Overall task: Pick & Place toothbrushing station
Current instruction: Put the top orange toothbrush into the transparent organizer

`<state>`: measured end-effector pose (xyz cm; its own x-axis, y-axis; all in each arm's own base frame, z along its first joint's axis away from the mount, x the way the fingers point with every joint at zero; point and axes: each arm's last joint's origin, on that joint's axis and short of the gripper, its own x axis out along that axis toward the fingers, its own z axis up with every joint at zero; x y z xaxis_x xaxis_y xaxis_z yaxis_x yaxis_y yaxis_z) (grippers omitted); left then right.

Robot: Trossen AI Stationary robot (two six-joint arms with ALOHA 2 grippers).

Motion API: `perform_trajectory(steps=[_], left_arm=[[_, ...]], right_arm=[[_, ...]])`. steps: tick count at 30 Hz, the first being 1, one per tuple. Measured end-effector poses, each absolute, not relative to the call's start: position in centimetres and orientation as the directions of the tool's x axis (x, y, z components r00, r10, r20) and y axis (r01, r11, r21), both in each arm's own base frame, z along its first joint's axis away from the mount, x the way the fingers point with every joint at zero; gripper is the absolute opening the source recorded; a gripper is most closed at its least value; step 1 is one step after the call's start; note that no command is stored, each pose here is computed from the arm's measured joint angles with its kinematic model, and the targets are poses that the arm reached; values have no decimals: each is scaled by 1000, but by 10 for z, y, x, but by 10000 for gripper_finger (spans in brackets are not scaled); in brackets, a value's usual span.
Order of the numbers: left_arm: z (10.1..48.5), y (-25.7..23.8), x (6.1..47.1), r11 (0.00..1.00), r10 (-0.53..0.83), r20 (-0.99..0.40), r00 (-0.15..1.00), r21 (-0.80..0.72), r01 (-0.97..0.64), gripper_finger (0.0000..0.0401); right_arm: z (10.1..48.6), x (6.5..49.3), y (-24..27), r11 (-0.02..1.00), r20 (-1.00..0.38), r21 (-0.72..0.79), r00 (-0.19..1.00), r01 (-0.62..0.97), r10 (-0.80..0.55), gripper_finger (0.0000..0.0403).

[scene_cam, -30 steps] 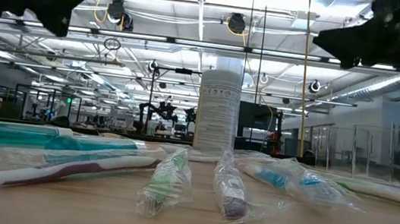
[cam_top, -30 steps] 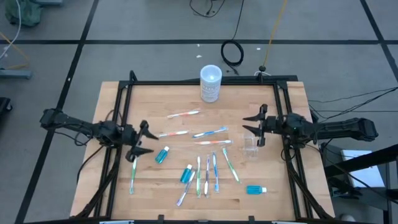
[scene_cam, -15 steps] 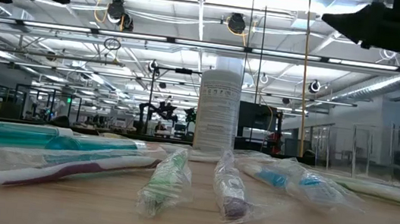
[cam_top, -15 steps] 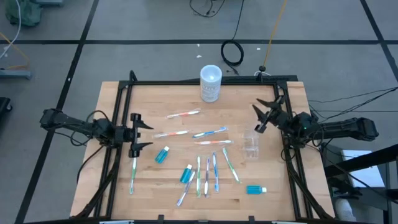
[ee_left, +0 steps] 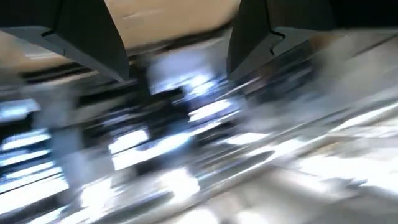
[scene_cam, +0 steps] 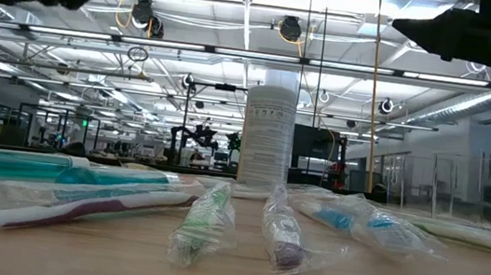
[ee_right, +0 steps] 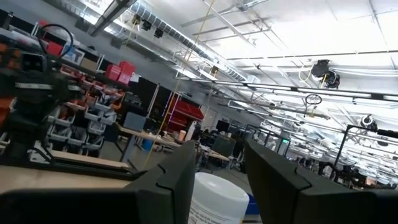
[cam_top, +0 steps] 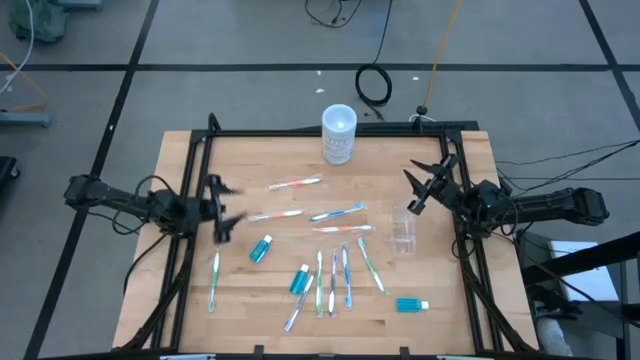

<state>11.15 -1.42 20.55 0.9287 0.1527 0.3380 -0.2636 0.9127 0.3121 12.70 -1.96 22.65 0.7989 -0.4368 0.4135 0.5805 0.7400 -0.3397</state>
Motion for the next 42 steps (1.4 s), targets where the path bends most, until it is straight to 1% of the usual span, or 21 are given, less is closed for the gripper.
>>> perform_trajectory(steps=[2, 3, 5, 7, 10, 12, 15, 19, 21, 24, 26, 29, 32, 35, 38, 42], left_arm=[[206, -6, 112, 852, 362, 306, 880, 274, -446, 271], [205, -2, 112, 823, 440, 287, 851, 252, -510, 271], [207, 5, 114, 785, 543, 260, 799, 180, -592, 271], [212, 12, 117, 765, 586, 256, 769, 137, -629, 271], [219, 19, 126, 782, 559, 215, 801, 184, -595, 271], [220, 25, 136, 820, 524, 124, 843, 196, -538, 271], [219, 35, 150, 847, 518, -53, 854, 173, -503, 271], [201, 50, 164, 825, 565, -300, 768, 199, -529, 271], [188, 57, 170, 814, 577, -381, 722, 205, -543, 271], [170, 64, 176, 828, 548, -481, 684, 200, -523, 271], [160, 68, 181, 840, 522, -524, 673, 178, -512, 271], [148, 75, 186, 839, 513, -556, 654, 163, -519, 271], [137, 82, 191, 828, 524, -572, 631, 168, -535, 271], [124, 88, 191, 831, 513, -622, 591, 186, -525, 271], [113, 93, 190, 853, 467, -671, 576, 168, -495, 271], [104, 97, 190, 857, 445, -696, 564, 147, -494, 271]], right_arm=[[226, 127, -20, 740, 412, -341, 800, 580, -437, 130], [226, 127, -20, 740, 411, -343, 800, 579, -437, 130], [225, 128, -20, 743, 405, -341, 803, 576, -437, 130], [224, 130, -20, 743, 397, -344, 806, 575, -440, 130], [222, 132, -23, 736, 380, -349, 806, 580, -455, 130], [220, 133, -25, 742, 367, -329, 803, 584, -469, 130], [218, 134, -29, 738, 351, -320, 798, 595, -491, 130], [217, 135, -32, 738, 345, -298, 789, 605, -508, 130], [217, 135, -33, 746, 345, -277, 787, 606, -511, 130], [216, 135, -33, 754, 340, -261, 789, 602, -512, 135], [215, 136, -33, 756, 327, -266, 794, 598, -512, 147], [212, 139, -34, 762, 306, -258, 798, 594, -519, 175], [209, 141, -37, 765, 282, -234, 795, 600, -537, 206], [205, 143, -42, 766, 258, -204, 788, 610, -559, 228], [202, 145, -45, 767, 233, -183, 785, 615, -574, 239], [199, 146, -47, 774, 216, -151, 784, 615, -582, 238]])
